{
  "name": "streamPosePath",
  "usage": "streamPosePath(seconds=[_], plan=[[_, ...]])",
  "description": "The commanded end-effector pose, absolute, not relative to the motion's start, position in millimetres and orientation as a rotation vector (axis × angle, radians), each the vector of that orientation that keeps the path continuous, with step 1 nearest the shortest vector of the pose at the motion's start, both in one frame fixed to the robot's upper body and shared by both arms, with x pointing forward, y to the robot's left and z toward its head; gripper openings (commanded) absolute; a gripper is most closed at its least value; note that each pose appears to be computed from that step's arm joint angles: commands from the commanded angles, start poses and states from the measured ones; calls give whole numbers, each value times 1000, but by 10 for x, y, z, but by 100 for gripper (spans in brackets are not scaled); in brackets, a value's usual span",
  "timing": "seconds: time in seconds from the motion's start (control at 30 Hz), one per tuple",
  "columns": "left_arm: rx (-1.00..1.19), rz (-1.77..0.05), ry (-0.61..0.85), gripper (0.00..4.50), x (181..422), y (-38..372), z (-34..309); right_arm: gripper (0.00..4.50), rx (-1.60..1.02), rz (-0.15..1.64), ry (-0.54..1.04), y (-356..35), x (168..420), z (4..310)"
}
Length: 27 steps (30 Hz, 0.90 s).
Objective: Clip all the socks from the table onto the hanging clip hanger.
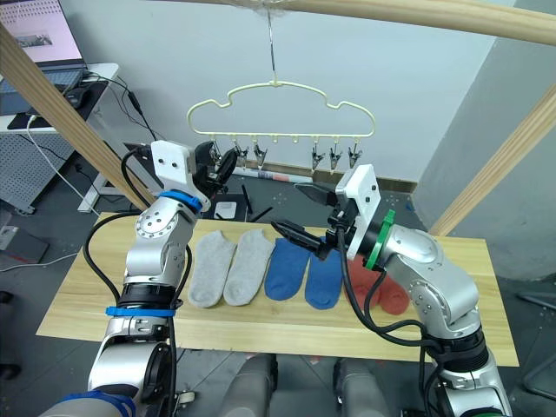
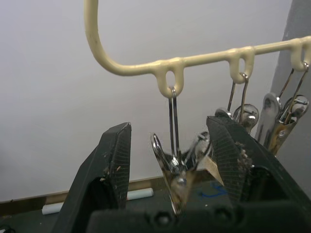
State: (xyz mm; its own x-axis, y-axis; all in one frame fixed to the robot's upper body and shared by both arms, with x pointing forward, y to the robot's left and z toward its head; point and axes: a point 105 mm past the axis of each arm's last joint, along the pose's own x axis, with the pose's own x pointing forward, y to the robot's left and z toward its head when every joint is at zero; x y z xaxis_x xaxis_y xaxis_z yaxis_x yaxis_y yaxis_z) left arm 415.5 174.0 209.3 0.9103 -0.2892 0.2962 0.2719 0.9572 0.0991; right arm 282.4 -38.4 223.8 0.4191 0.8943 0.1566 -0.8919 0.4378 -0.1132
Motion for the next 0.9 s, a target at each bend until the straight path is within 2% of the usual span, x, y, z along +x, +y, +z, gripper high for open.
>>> streamPosePath(seconds=[0.03,0.43,0.53,0.7,0.83,0.9], plan=[[96,-296,-368,268,4136,1744,2239,402,-20,1141,-285,-370,2727,2424],[111,-316,-400,268,4159,1711,2317,402,-4,1134,-280,-377,2727,2437],[112,-339,-411,209,4143,1682,2336,402,3,1130,-279,-383,2733,2444],[118,-343,-426,69,4133,1667,2368,402,16,1125,-274,-388,2738,2442],[123,-342,-425,6,4131,1672,2365,402,26,1120,-272,-383,2741,2433],[125,-336,-416,2,4130,1703,2346,402,19,1095,-241,-400,2775,2356]])
